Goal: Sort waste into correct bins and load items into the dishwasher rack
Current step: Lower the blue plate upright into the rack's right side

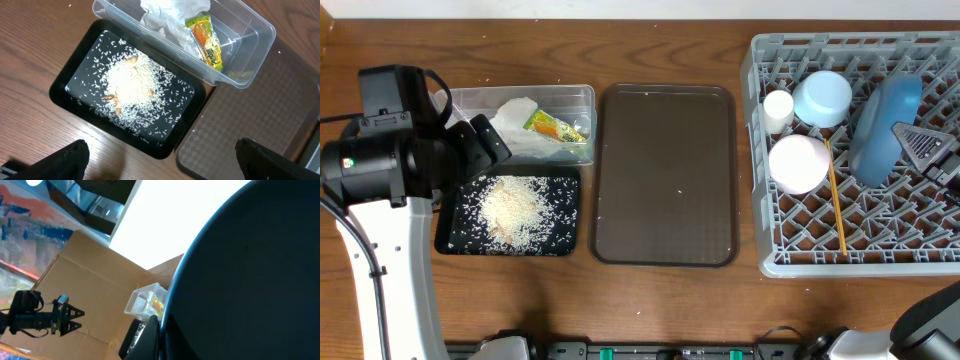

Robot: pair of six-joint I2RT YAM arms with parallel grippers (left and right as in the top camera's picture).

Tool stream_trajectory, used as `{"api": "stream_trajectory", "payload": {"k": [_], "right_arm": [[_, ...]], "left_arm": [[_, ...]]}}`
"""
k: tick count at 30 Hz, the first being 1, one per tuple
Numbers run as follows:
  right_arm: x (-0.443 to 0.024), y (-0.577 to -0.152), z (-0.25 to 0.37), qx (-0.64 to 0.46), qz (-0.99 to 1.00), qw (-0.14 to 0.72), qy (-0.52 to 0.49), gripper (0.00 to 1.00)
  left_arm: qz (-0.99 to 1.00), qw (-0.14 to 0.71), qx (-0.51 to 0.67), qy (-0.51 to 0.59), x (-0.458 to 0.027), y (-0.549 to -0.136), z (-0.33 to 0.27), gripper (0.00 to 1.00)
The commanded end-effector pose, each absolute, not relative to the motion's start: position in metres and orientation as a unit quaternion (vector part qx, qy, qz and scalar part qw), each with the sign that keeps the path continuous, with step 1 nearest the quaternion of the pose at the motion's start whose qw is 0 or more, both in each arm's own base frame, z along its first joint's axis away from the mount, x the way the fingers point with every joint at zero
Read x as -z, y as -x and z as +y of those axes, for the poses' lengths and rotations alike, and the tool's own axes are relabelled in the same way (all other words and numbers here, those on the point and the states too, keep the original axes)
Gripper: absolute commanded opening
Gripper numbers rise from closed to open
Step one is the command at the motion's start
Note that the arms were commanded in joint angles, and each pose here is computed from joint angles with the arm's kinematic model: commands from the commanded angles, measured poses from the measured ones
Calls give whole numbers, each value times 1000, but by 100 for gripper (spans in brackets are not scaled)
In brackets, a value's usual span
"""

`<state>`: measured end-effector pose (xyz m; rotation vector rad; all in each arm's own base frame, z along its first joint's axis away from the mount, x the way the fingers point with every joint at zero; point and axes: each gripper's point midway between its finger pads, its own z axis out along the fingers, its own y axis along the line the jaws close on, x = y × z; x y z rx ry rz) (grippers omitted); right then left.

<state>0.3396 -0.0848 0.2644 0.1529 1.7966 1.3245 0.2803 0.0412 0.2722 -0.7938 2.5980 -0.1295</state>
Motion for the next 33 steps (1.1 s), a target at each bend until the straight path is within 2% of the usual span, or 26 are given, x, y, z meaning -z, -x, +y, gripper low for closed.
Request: {"api": "stream_trajectory", "payload": {"k": [1, 9, 16, 33], "right_arm": [[-269, -337, -89, -547, 707, 443, -67, 1], [-266, -337, -102, -537, 707, 455, -75, 1], [-251, -342, -102, -567, 701, 417, -114, 1], [-253, -354, -85, -588, 702, 386, -106, 1]], "left_arm": [[935, 207, 37, 287, -271, -280, 45, 96], [935, 207, 37, 287, -271, -280, 45, 96], [935, 207, 37, 287, -271, -280, 45, 96], [935, 207, 37, 287, -271, -280, 45, 96]]}}
